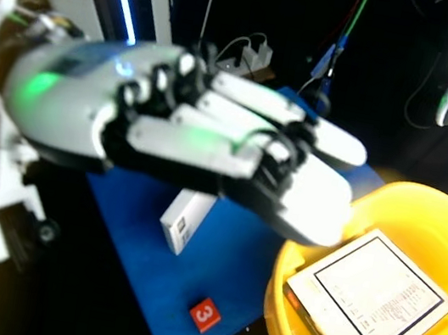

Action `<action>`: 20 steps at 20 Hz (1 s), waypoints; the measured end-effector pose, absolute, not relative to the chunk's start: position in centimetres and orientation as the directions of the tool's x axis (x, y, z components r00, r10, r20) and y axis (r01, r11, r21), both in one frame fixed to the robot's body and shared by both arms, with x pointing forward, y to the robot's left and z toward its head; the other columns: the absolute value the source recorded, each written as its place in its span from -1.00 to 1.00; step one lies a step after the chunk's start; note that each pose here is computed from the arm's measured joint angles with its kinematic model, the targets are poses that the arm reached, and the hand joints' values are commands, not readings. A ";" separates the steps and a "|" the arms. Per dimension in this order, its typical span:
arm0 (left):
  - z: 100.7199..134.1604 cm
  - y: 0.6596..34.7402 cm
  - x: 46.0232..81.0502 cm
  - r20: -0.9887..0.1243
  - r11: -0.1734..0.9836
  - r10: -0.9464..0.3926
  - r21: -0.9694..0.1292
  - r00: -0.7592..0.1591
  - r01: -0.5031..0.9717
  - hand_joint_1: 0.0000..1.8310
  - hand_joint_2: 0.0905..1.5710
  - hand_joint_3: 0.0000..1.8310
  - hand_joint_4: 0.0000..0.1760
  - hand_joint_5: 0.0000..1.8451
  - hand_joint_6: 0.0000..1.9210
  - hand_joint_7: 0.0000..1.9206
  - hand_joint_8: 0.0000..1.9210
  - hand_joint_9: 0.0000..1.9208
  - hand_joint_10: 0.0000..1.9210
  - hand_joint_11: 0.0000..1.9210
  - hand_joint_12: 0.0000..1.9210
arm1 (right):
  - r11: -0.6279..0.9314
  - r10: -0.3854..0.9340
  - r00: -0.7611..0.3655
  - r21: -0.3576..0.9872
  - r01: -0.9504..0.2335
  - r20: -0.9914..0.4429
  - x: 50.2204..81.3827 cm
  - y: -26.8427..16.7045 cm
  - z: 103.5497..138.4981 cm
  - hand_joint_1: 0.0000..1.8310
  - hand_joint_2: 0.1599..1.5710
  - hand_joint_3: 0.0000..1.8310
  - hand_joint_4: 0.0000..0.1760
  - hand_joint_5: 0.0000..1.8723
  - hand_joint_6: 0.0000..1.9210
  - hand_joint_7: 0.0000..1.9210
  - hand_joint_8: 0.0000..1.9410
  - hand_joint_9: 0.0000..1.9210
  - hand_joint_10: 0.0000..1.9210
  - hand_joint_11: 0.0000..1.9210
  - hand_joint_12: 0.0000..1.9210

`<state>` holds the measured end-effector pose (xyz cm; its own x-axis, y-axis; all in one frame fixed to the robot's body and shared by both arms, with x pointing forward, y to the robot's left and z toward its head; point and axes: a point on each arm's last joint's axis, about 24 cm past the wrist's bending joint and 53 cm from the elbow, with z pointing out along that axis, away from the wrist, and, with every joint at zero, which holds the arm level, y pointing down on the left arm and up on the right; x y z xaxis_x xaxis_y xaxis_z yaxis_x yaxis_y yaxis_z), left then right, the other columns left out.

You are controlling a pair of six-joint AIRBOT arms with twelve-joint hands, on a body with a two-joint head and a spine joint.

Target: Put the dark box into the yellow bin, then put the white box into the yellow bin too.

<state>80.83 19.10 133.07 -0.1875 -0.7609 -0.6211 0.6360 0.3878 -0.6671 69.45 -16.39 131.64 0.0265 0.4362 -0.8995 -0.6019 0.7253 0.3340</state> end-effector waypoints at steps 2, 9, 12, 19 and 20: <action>133.2 19.9 80.3 -0.628 0.397 -0.756 -0.666 -0.186 0.632 0.23 -0.12 -1.00 -0.41 -0.61 -1.00 -0.68 -0.99 -0.70 -0.98 -0.68 -0.97 | 0.722 0.430 0.013 0.335 -0.605 -0.903 68.7 -16.3 131.2 -0.76 0.01 -1.00 -0.91 -0.94 -1.00 -0.75 -1.00 -0.78 -0.99 -1.00 -0.39; 133.9 22.4 79.2 -0.676 0.476 -0.723 -0.637 -0.143 0.606 0.11 -0.12 -1.00 -0.45 -0.75 -1.00 -0.79 -1.00 -0.77 -1.00 -0.59 -0.94 | 0.731 0.380 -0.070 0.345 -0.589 -0.922 66.8 -16.0 127.8 -0.79 0.04 -0.99 -0.25 -1.00 -1.00 -0.81 -0.99 -0.82 -0.99 -1.00 -0.70; 134.5 22.8 78.9 -0.685 0.488 -0.717 -0.626 -0.130 0.609 0.05 -0.03 -0.98 0.18 -0.93 -1.00 -0.95 -1.00 -0.89 -1.00 -0.83 -1.00 | 0.739 0.344 -0.116 0.345 -0.578 -0.932 66.1 -16.0 125.6 -0.77 0.02 -1.00 -0.17 -1.00 -1.00 -0.81 -1.00 -0.83 -1.00 -1.00 -0.66; 136.7 24.5 77.7 -0.706 0.529 -0.705 -0.588 -0.069 0.612 -0.23 0.65 -1.00 -0.52 -0.80 -0.99 -0.35 -0.18 -0.47 0.58 -0.46 0.93 | 0.750 0.276 -0.250 0.371 -0.548 -0.928 65.1 -15.2 119.8 -0.73 -0.05 -1.00 0.28 -1.00 -1.00 -0.82 -1.00 -0.86 -0.99 -0.97 -0.87; 136.7 24.4 77.7 -0.710 0.533 -0.701 -0.587 -0.070 0.610 -0.23 0.65 -1.00 -0.52 -0.80 -0.99 -0.35 -0.18 -0.47 0.58 -0.46 0.93 | 0.751 0.268 -0.264 0.372 -0.545 -0.927 65.0 -15.0 119.3 -0.73 -0.05 -1.00 0.28 -1.00 -1.00 -0.82 -1.00 -0.86 -0.99 -0.97 -0.87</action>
<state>77.68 24.38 136.71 -0.0703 -0.7010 -0.7096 0.6103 0.5325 -0.5865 65.03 -15.02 119.27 -0.2636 0.2679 -0.9267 -0.5454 0.7510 0.3722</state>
